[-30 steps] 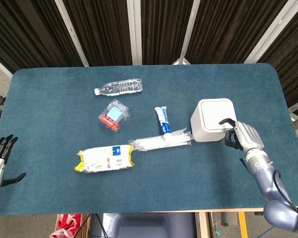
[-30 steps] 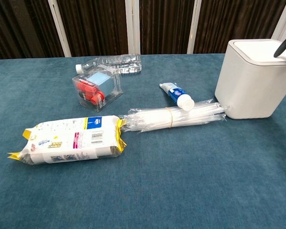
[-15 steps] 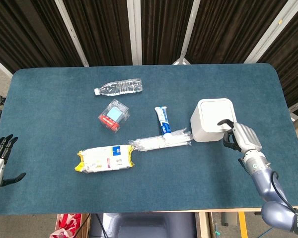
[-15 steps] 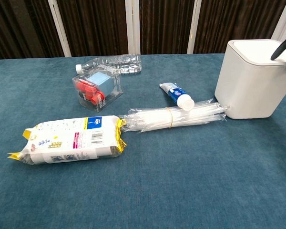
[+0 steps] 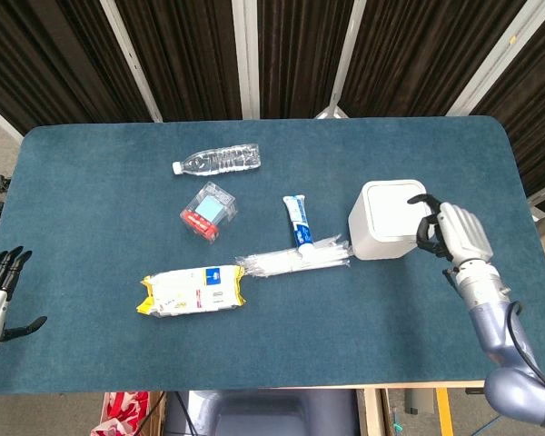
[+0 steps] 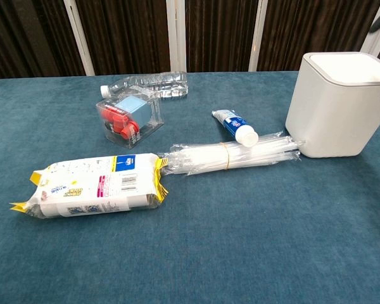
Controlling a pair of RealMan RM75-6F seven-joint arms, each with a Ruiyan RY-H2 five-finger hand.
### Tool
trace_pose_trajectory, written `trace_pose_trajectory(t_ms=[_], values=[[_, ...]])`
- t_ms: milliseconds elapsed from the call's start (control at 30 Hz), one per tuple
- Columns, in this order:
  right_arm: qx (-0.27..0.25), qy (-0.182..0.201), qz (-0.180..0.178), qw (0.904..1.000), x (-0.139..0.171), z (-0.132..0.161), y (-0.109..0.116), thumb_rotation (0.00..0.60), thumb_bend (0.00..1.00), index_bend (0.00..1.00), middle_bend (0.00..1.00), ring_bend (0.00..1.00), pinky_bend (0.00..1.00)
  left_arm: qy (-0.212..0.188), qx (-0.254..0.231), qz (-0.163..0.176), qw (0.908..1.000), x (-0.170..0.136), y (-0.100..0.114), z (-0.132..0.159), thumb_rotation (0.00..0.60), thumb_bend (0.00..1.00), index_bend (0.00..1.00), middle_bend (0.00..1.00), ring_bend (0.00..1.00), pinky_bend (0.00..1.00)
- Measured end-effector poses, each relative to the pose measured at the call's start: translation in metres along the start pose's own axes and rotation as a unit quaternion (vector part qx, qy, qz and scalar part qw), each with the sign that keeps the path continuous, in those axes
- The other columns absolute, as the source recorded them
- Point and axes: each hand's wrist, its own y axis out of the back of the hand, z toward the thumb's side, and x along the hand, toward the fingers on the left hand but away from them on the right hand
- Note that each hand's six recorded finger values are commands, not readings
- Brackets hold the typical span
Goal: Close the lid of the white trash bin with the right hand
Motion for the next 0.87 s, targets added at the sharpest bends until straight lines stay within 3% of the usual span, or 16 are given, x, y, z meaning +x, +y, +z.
trace_pose_trajectory(t_ms=[33, 133, 200, 267, 400, 633, 867], values=[[0.005, 0.005, -0.007, 0.9999, 0.003, 0.000, 0.003, 0.600, 0.69, 0.18, 0.68, 0.79, 0.72, 0.000, 0.000, 0.000, 1.0000, 0.000, 0.000, 0.000, 0.600, 0.00, 0.00, 0.00, 0.00, 0.00], [0.028, 0.018, -0.022, 0.9992, 0.011, -0.003, 0.008, 0.600, 0.45, 0.02, 0.36, 0.41, 0.44, -0.002, 0.001, 0.001, 1.0000, -0.001, 0.001, 0.000, 0.600, 0.00, 0.00, 0.00, 0.00, 0.00], [0.046, 0.025, -0.031, 0.9981, 0.018, -0.009, 0.008, 0.600, 0.35, 0.00, 0.13, 0.14, 0.23, -0.003, 0.000, 0.001, 1.0000, -0.002, 0.001, 0.001, 0.600, 0.00, 0.00, 0.00, 0.00, 0.00], [0.068, 0.032, -0.039, 0.9964, 0.028, -0.018, 0.005, 0.600, 0.30, 0.00, 0.01, 0.01, 0.09, -0.004, 0.002, 0.002, 1.0000, -0.002, 0.002, 0.001, 0.600, 0.00, 0.00, 0.00, 0.00, 0.00], [0.112, 0.041, -0.051, 0.9916, 0.053, -0.043, -0.006, 0.600, 0.25, 0.00, 0.00, 0.00, 0.00, -0.005, 0.009, 0.002, 0.9999, -0.004, 0.002, 0.002, 0.600, 0.00, 0.00, 0.00, 0.00, 0.00], [0.176, 0.045, -0.068, 0.9810, 0.115, -0.100, -0.037, 0.600, 0.23, 0.00, 0.00, 0.00, 0.00, -0.009, 0.019, 0.000, 0.9998, -0.008, 0.002, 0.003, 0.600, 0.00, 0.00, 0.00, 0.00, 0.00], [0.220, 0.052, -0.078, 0.9710, 0.146, -0.130, -0.056, 0.600, 0.23, 0.00, 0.00, 0.00, 0.00, -0.012, 0.036, 0.006, 0.9992, -0.009, 0.002, 0.004, 0.600, 0.00, 0.00, 0.00, 0.00, 0.00]])
